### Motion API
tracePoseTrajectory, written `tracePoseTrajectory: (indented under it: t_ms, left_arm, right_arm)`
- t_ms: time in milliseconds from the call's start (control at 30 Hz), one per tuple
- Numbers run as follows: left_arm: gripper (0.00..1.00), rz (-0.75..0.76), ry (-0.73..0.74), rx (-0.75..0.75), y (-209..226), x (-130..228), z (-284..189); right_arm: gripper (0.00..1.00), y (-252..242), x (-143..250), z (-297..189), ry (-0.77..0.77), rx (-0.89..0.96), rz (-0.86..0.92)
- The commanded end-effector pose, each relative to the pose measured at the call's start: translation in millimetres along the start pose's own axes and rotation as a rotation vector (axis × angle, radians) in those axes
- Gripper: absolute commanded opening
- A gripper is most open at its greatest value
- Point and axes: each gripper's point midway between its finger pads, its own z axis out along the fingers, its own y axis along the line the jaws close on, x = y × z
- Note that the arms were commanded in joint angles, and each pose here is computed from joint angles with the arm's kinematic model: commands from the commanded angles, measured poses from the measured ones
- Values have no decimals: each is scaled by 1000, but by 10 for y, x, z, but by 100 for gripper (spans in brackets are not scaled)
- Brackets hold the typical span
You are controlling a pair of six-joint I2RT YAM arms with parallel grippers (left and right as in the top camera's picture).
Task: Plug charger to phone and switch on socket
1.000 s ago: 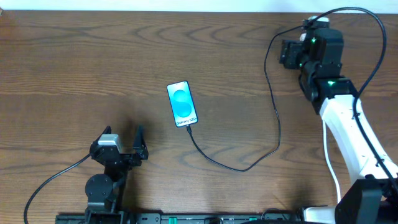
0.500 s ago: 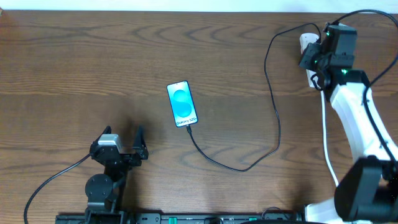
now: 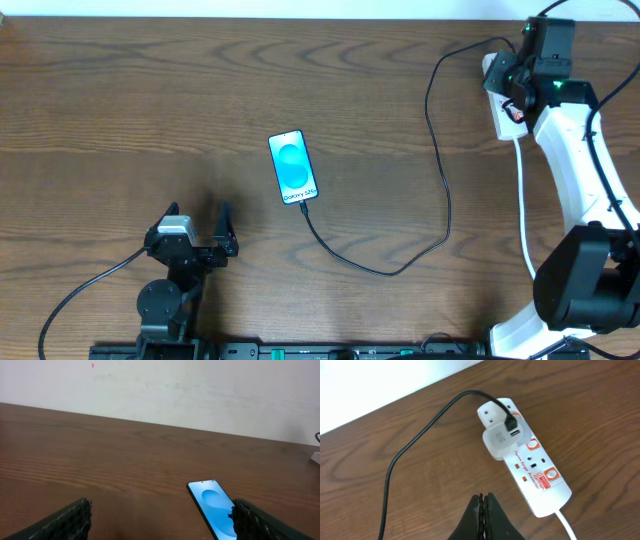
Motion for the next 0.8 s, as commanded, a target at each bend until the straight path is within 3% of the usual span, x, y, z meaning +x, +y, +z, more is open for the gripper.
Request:
tracePoseTrajectory:
  t_ms: [0,767]
  left_arm:
    - [89,14,46,2,11,145,5]
    - [89,14,46,2,11,145,5]
  right_arm:
    - [1,-124,-45,34,-2,39,48]
    - [1,-552,205,463,80,166,103]
